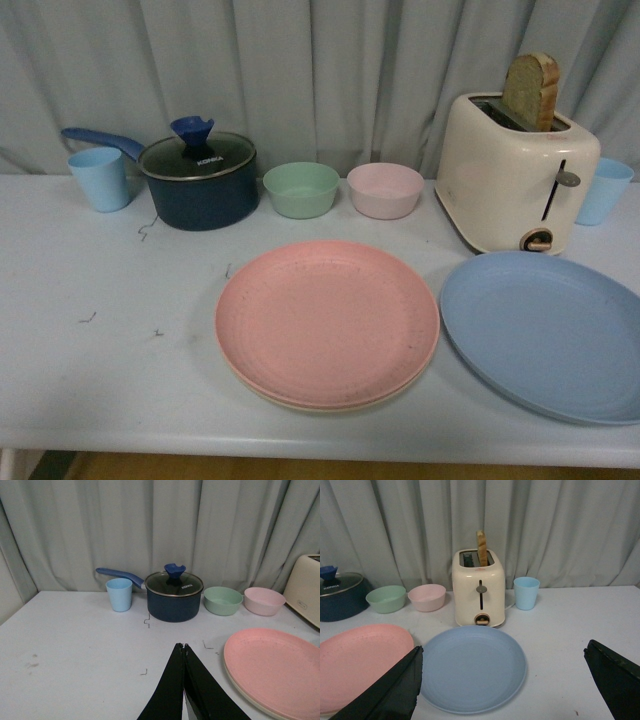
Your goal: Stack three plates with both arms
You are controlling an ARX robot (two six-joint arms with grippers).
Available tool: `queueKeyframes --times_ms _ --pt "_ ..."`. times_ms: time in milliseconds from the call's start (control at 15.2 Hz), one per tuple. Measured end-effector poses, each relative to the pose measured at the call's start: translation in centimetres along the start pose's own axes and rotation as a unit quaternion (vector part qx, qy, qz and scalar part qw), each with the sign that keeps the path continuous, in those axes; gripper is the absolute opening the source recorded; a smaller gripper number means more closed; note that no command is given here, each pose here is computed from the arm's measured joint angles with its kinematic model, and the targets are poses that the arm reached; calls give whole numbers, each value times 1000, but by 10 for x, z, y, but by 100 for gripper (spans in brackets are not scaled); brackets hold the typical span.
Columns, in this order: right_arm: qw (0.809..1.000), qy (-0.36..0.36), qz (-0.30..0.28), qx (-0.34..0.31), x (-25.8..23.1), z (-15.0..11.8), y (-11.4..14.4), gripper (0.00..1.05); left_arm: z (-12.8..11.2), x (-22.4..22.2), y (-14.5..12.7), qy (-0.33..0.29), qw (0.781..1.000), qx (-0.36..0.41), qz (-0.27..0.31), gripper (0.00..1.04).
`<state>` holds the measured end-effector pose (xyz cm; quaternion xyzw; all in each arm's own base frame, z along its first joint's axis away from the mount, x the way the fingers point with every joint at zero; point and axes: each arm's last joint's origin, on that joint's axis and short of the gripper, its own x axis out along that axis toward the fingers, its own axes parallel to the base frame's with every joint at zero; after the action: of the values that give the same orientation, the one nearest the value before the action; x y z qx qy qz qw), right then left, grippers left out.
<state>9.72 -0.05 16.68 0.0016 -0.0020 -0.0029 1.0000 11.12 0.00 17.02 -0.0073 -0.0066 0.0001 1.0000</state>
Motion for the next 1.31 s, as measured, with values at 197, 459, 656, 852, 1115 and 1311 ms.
queueKeyframes --times_ms 197,459,656,852,1115,1311 --pt "1000 0 0 0 0 0 0 98 -1 -2 0 2 1000 0 0 2" --pt "1000 0 0 0 0 0 0 98 -1 -14 0 -4 1000 0 -1 2" --pt "1000 0 0 0 0 0 0 98 -4 -14 0 9 1000 0 0 2" --pt "975 218 5 43 13 4 -6 98 -4 -14 0 7 1000 0 -1 50" --pt "944 319 -43 73 112 22 -58 98 -4 -14 0 6 1000 0 0 99" --pt "924 373 -54 66 179 -3 -87 98 -4 -14 0 7 1000 1 0 98"
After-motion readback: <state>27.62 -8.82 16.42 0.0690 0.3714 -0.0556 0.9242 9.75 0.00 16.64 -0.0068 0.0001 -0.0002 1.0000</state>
